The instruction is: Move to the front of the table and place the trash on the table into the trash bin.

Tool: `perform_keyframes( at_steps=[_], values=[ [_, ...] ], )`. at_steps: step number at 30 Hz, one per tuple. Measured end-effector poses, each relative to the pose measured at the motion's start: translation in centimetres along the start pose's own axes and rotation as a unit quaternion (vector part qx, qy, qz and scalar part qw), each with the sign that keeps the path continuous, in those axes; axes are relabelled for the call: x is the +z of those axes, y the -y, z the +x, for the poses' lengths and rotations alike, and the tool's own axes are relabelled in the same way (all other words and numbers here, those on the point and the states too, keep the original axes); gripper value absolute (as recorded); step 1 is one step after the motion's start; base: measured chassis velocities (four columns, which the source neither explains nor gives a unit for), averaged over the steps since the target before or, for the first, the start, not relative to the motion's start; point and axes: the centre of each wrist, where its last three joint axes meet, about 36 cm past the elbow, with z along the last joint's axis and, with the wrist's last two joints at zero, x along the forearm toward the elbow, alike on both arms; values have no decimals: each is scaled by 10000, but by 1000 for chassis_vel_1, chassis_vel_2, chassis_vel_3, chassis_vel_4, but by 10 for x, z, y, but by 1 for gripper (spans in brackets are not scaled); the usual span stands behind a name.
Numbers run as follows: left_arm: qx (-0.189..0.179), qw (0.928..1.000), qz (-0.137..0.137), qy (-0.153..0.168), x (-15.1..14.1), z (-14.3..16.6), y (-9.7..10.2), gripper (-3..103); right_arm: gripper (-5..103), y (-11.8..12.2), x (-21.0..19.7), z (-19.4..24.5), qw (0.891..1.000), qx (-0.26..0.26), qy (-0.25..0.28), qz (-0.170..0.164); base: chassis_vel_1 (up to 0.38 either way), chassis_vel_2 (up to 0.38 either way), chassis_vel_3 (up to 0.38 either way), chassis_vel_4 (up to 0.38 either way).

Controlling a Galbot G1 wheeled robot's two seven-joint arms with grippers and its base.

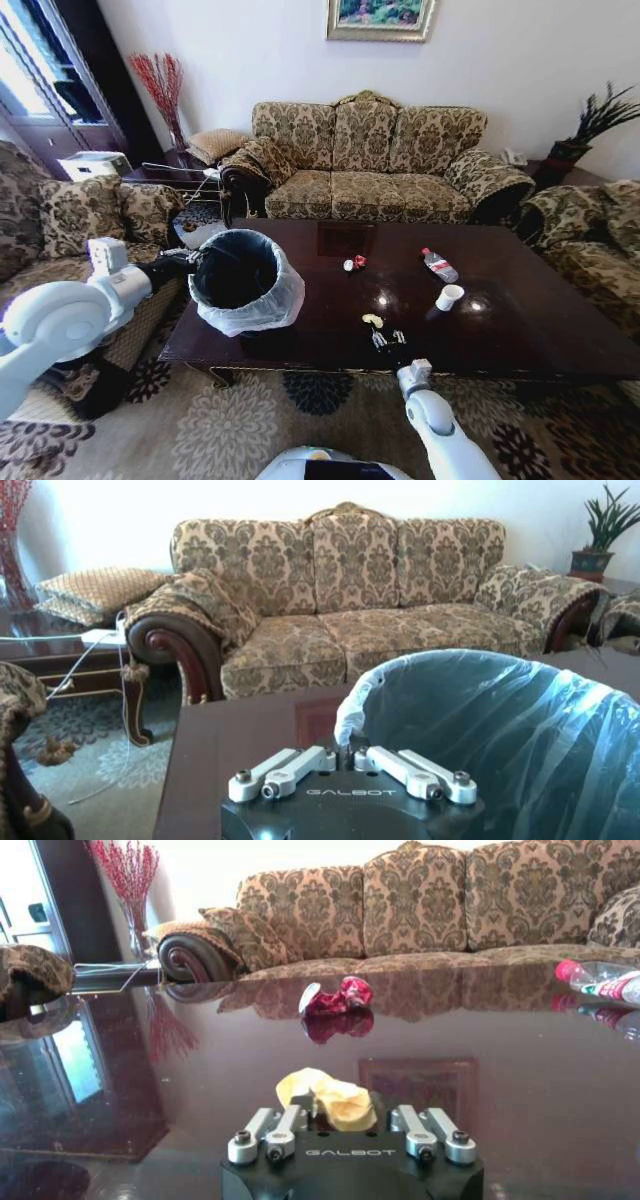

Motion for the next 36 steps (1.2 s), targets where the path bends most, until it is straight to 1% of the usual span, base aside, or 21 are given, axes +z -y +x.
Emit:
perform_keyframes(
  at_steps=[5,6,7,14,16,17,19,20,22,23,24,25,26,27,28,31,32,33,34,35,36],
  values=[
    [-1,10000,6,-1,1,-1,-1,4,13,2,5,0,10000,6,-49,19,0,0,0,0],
    [-1,10000,6,-1,1,-1,-1,4,13,2,5,0,10000,6,-49,19,0,0,0,0],
    [0,10000,7,1,1,-1,-2,4,7,2,5,1,10000,6,-55,17,0,0,0,0],
    [-16,10000,11,-11,3,-1,-3,4,0,0,2,7,9999,-70,94,-16,0,0,0,0],
    [-33,10000,1,-26,3,-2,-5,4,0,-3,-13,11,9985,-246,469,-117,0,0,0,0],
    [-33,10000,1,-26,3,-2,-5,4,0,-3,-13,11,9985,-246,469,-117,0,0,0,0],
    [-38,10000,-22,-35,2,-3,-6,4,0,-11,-45,16,9928,-554,1041,-202,0,0,0,0],
    [-38,10000,-22,-35,2,-3,-6,4,0,-11,-45,16,9928,-554,1041,-202,0,0,0,0],
    [-23,10000,-40,-68,2,-3,-6,4,0,-24,-84,22,9823,-942,1598,-265,0,0,0,0],
    [1,9999,-61,-95,2,-4,-4,4,0,-34,-110,25,9728,-1242,1931,-302,0,0,0,0],
    [22,9999,-77,-113,2,-4,-3,4,0,-39,-122,27,9680,-1388,2068,-311,0,0,0,0],
    [22,9999,-77,-113,2,-4,-3,4,0,-39,-122,27,9680,-1388,2068,-311,0,0,0,0],
    [112,9997,-150,-173,1,-4,3,4,0,-55,-154,32,9549,-1773,2363,-292,0,0,0,0],
    [173,9994,-204,-212,0,-5,7,4,0,-63,-171,35,9486,-1961,2468,-273,0,0,0,0],
    [173,9994,-204,-212,0,-5,7,4,0,-63,-171,35,9486,-1961,2468,-273,0,0,0,0],
    [427,9981,-316,-325,-1,-3,20,4,0,-93,-208,47,9244,-2639,2743,-250,0,0,0,0],
    [498,9976,-337,-357,-1,-2,25,4,0,-104,-220,53,9120,-2945,2845,-246,0,0,0,0],
    [522,9974,-345,-369,0,-1,27,4,0,-109,-224,56,9061,-3085,2884,-248,0,0,0,0],
    [522,9974,-345,-369,0,-1,27,4,0,-109,-224,56,9061,-3085,2884,-248,0,0,0,0],
    [542,9972,-355,-384,0,0,29,4,0,-116,-228,60,8984,-3270,2921,-254,0,0,0,0],
    [610,9966,-368,-416,1,2,35,4,0,-127,-234,69,8832,-3636,2953,-242,0,0,0,0]
  ],
)
